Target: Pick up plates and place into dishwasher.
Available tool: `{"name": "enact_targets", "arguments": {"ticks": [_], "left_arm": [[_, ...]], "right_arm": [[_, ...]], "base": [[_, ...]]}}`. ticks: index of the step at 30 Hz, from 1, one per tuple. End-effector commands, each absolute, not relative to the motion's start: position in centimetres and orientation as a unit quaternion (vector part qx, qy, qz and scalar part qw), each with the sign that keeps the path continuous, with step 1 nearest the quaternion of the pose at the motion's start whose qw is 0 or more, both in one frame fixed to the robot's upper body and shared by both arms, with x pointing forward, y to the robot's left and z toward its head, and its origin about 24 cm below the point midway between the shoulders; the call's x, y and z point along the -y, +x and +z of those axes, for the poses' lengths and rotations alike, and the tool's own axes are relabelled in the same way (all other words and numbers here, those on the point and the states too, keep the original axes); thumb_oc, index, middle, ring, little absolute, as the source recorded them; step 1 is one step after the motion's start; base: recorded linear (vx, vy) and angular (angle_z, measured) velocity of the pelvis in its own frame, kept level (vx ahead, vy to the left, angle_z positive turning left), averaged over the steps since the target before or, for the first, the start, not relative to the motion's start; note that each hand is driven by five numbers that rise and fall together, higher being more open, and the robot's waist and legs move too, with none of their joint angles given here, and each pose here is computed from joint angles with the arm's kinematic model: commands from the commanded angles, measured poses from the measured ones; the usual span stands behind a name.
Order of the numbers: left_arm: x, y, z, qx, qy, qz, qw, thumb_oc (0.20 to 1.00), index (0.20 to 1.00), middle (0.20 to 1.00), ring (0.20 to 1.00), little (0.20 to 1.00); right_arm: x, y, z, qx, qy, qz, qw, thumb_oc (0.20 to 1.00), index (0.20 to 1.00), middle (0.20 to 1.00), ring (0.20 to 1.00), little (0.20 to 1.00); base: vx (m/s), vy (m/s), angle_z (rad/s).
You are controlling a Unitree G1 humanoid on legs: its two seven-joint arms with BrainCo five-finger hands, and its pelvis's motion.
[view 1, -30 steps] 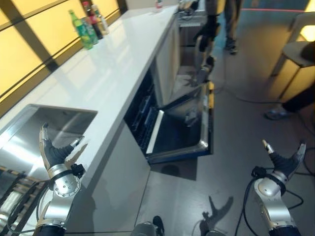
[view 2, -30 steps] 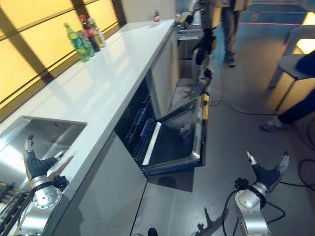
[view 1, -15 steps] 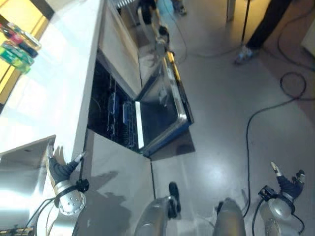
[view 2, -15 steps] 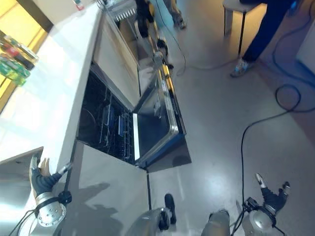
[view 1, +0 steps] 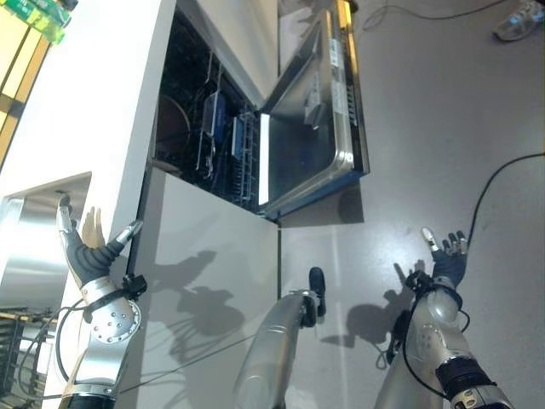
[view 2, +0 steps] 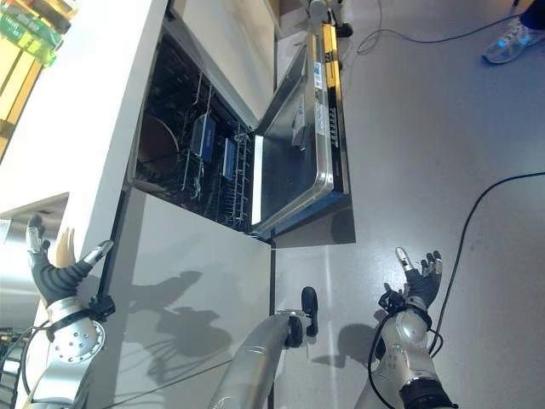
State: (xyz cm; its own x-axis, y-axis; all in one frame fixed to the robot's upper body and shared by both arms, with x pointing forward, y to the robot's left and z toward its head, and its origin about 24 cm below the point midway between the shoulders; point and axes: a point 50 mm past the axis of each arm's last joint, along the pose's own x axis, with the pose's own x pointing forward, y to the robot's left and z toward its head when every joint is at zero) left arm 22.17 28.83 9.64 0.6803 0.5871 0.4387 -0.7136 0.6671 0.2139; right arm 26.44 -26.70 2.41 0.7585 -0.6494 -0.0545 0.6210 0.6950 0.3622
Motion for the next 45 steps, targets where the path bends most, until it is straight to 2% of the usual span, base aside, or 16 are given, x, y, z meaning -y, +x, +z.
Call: {"name": "enact_targets", "arguments": {"ticks": [1,6,9,14,20,27,33,41,45], "left_arm": [[-28.3,21.1,6.7,0.105,0.195,0.332,0.917,1.000,1.000,1.000,1.000,1.000],[-26.6,22.7,7.3,0.141,0.181,0.312,0.922,1.000,1.000,1.000,1.000,1.000],[-25.5,23.8,8.0,0.158,0.161,0.341,0.913,1.000,1.000,1.000,1.000,1.000],[-25.0,24.9,9.3,0.168,0.146,0.371,0.902,1.000,1.000,1.000,1.000,1.000],[-25.1,25.1,10.8,0.209,0.166,0.356,0.896,1.000,1.000,1.000,1.000,1.000],[-25.4,24.6,11.6,0.232,0.174,0.343,0.894,1.000,1.000,1.000,1.000,1.000],[-26.2,23.8,11.8,0.237,0.179,0.340,0.893,1.000,1.000,1.000,1.000,1.000],[-27.4,22.9,12.1,0.225,0.185,0.331,0.898,1.000,1.000,1.000,1.000,1.000],[-27.8,22.1,11.7,0.214,0.182,0.326,0.903,1.000,1.000,1.000,1.000,1.000]], "right_arm": [[28.2,26.2,4.3,0.111,0.209,-0.363,0.901,1.000,1.000,1.000,1.000,1.000],[29.3,28.3,6.8,0.160,0.236,-0.344,0.895,1.000,1.000,1.000,1.000,1.000],[28.5,31.5,10.5,0.194,0.231,-0.297,0.906,1.000,1.000,1.000,1.000,1.000],[27.4,34.1,13.8,0.205,0.247,-0.236,0.917,1.000,1.000,1.000,1.000,1.000],[26.1,34.9,15.2,0.229,0.302,-0.162,0.911,1.000,1.000,1.000,1.000,1.000],[24.3,35.8,19.6,0.289,0.291,-0.083,0.908,1.000,1.000,1.000,1.000,1.000],[22.5,36.5,21.9,0.287,0.280,0.010,0.916,1.000,1.000,1.000,1.000,1.000],[23.6,36.7,25.7,0.328,0.257,-0.008,0.909,1.000,1.000,1.000,1.000,1.000],[25.2,36.2,28.8,0.374,0.253,-0.034,0.892,1.000,1.000,1.000,1.000,1.000]], "base": [[0.10,0.019,0.54],[-0.05,-0.132,0.72],[-0.08,-0.100,0.90],[0.12,-0.110,0.27],[0.06,-0.264,0.04],[0.08,-0.159,0.27],[0.06,-0.107,0.18],[0.06,-0.060,0.34],[0.07,0.014,0.31]]}}
